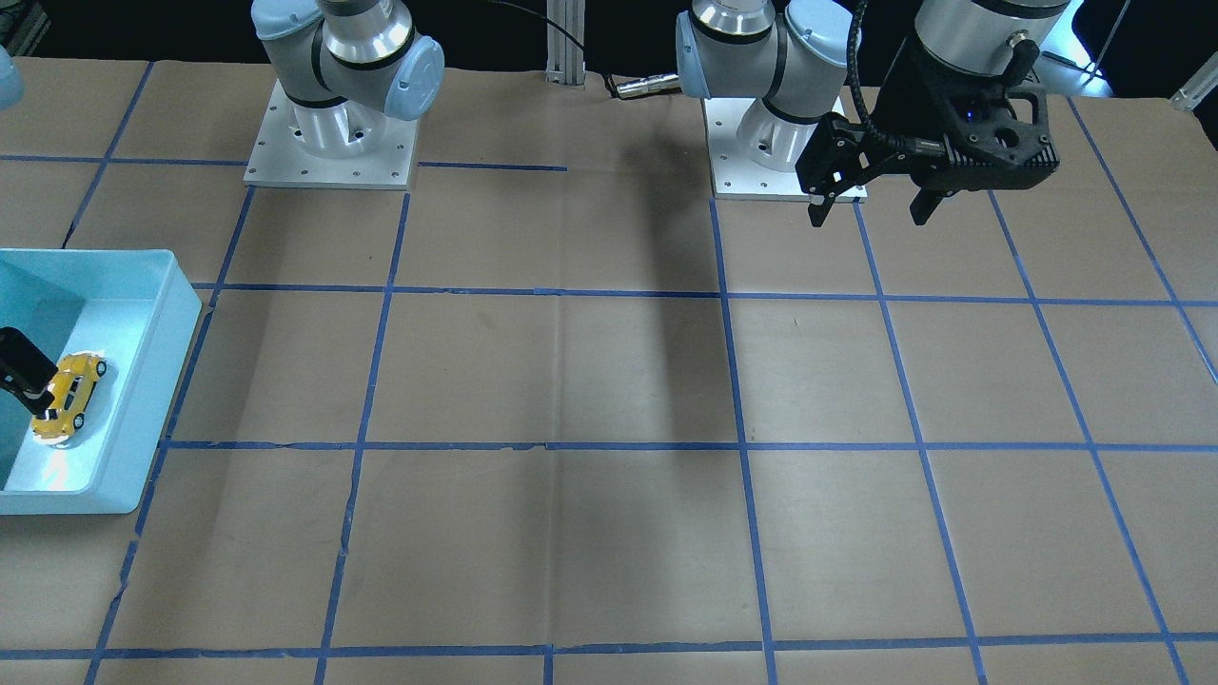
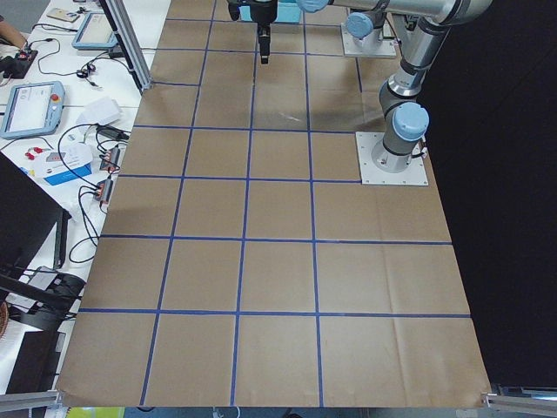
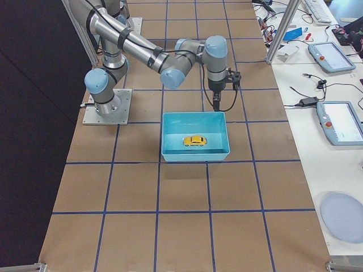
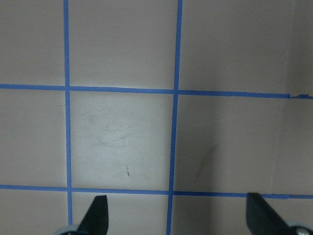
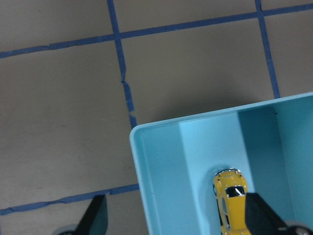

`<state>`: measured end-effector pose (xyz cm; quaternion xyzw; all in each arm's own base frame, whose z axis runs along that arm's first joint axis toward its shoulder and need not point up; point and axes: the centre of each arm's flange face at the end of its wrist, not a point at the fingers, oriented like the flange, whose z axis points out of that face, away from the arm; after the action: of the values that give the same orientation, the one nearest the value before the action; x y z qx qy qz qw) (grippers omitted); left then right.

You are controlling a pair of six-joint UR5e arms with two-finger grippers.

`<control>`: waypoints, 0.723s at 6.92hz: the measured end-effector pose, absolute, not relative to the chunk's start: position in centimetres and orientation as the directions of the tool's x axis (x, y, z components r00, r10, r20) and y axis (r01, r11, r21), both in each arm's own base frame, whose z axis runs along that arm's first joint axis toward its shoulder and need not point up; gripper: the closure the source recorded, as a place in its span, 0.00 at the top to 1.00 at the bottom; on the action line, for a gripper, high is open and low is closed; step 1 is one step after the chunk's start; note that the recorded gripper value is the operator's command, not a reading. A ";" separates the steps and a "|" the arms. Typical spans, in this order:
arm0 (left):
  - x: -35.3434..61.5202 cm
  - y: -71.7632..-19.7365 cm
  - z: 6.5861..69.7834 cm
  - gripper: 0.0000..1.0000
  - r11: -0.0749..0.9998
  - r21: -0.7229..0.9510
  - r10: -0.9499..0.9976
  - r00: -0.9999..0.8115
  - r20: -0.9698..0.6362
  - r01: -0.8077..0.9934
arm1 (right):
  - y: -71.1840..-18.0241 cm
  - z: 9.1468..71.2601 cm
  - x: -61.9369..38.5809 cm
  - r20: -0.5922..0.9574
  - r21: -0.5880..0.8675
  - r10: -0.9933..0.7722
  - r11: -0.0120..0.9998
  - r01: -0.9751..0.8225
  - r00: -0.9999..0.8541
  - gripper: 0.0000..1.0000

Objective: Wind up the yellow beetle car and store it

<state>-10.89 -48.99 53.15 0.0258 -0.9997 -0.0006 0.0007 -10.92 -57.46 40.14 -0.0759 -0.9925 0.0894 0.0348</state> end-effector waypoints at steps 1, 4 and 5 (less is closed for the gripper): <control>-10.9 -49.0 53.2 1.00 0.999 0.001 -0.051 -0.999 0.001 -0.051 | -58.3 43.7 -6.7 0.064 -0.188 0.161 0.971 0.146 -0.985 1.00; -10.9 -49.1 53.0 1.00 0.999 0.003 -0.051 -0.999 0.003 -0.051 | -57.8 53.7 9.3 0.065 -0.194 0.179 0.967 0.163 -0.982 1.00; -11.0 -49.0 53.0 1.00 0.999 0.009 -0.050 -0.999 0.003 -0.050 | -56.6 55.0 14.0 0.014 -0.198 0.167 0.967 0.161 -0.986 1.00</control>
<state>-10.95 -49.00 52.97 0.0250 -0.9997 -0.0044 0.0017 13.99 -56.59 55.05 -0.0826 -0.9916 0.0985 0.0152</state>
